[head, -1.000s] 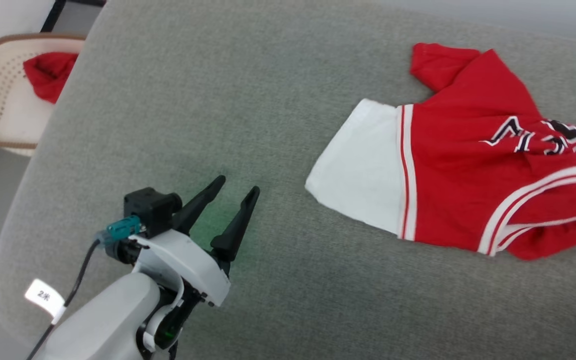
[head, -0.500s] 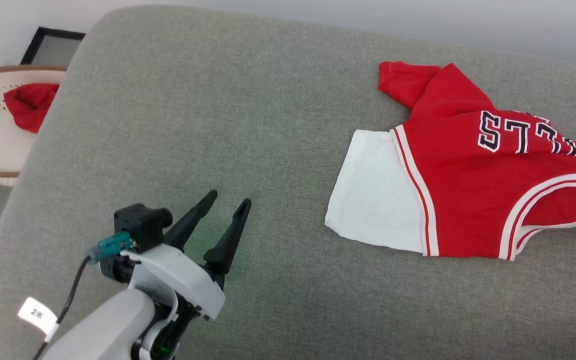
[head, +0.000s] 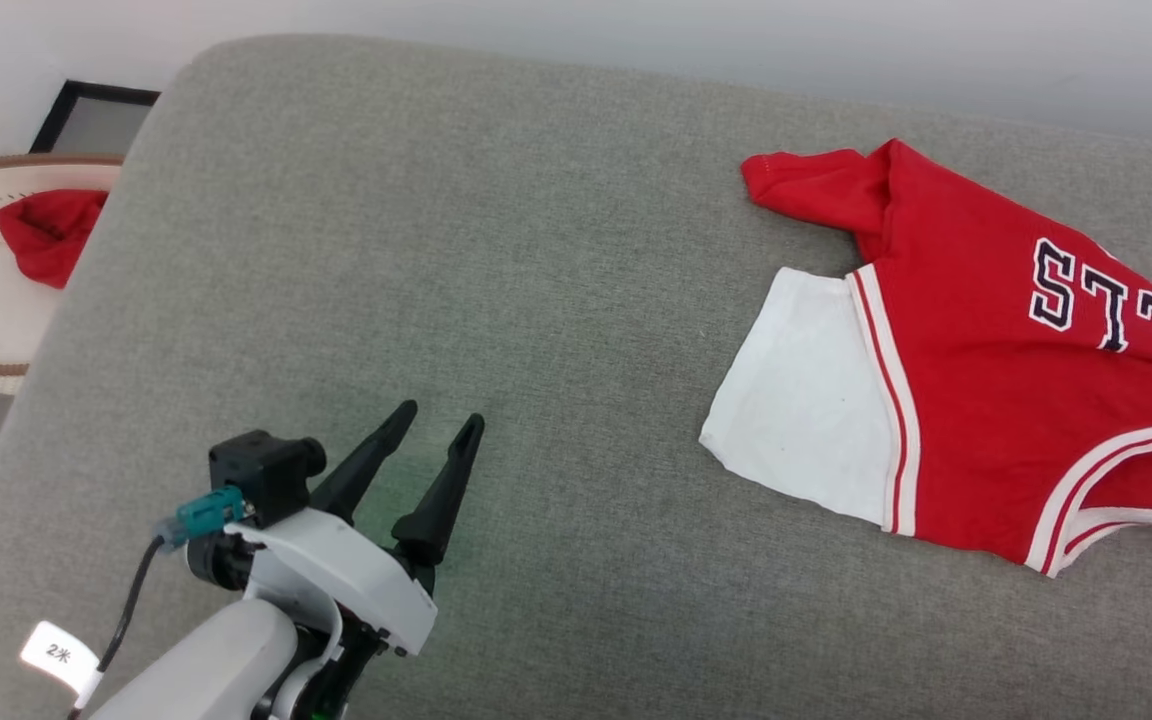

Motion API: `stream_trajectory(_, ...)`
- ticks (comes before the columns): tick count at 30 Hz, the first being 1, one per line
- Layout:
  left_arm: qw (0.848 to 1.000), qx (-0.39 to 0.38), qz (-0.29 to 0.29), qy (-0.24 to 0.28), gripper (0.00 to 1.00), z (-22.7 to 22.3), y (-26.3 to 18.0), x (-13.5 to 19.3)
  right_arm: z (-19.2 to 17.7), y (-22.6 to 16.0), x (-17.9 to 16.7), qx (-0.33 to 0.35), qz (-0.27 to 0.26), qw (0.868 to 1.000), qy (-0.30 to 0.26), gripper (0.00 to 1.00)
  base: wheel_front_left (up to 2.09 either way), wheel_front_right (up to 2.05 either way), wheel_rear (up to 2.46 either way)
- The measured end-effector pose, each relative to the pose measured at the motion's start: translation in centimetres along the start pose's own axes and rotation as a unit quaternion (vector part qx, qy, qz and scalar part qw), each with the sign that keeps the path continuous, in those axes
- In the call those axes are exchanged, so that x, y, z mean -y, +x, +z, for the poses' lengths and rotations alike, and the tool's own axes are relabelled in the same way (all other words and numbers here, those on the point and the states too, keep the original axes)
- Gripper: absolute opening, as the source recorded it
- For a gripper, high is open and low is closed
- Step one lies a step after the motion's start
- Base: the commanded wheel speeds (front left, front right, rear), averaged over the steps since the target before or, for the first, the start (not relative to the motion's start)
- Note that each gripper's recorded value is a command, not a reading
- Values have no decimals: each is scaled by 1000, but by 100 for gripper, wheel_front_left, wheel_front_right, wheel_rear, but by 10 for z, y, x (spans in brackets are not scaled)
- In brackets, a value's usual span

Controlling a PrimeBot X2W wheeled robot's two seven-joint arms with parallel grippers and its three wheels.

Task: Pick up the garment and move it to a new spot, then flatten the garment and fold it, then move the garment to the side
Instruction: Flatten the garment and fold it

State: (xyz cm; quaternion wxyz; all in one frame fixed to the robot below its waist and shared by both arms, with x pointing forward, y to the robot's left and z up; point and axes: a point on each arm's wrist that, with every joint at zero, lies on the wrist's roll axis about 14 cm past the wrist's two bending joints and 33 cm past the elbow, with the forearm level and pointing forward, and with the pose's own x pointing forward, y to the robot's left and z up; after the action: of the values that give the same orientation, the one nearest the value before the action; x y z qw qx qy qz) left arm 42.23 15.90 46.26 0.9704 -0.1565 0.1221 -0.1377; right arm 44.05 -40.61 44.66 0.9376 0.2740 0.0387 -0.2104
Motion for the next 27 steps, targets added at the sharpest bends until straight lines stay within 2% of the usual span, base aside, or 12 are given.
stream_trajectory(5, 1000, -5, -7, -2, 100, -3, 3, 4, -25, -18, 25, -33, -25, 996, -74, 0, 0, 0, 0)
stream_trajectory(6, 1000, -6, -8, -2, 100, -4, 3, 4, -27, -18, 25, -37, -24, 995, -86, 8, 0, 0, 0)
stream_trajectory(7, 1000, -8, -6, -1, 100, -5, 3, 3, -28, -18, 24, -36, -24, 995, -90, 35, 0, 0, 0)
stream_trajectory(8, 1000, -9, -6, 0, 100, -5, 3, 2, -29, -17, 22, -36, -23, 995, -94, 53, 0, 0, 0)
stream_trajectory(9, 1000, -11, -6, 1, 100, -6, 4, 2, -28, -16, 20, -33, -22, 995, -97, 98, 0, 0, 0)
stream_trajectory(19, 998, -10, -16, 62, 100, 24, 9, -8, 4, -28, -4, 21, 8, 991, -131, 100, 0, 0, 0)
stream_trajectory(27, 987, -42, -67, 138, 100, 61, 34, 12, 16, -65, -52, 47, 66, 986, -143, 100, 0, 0, 0)
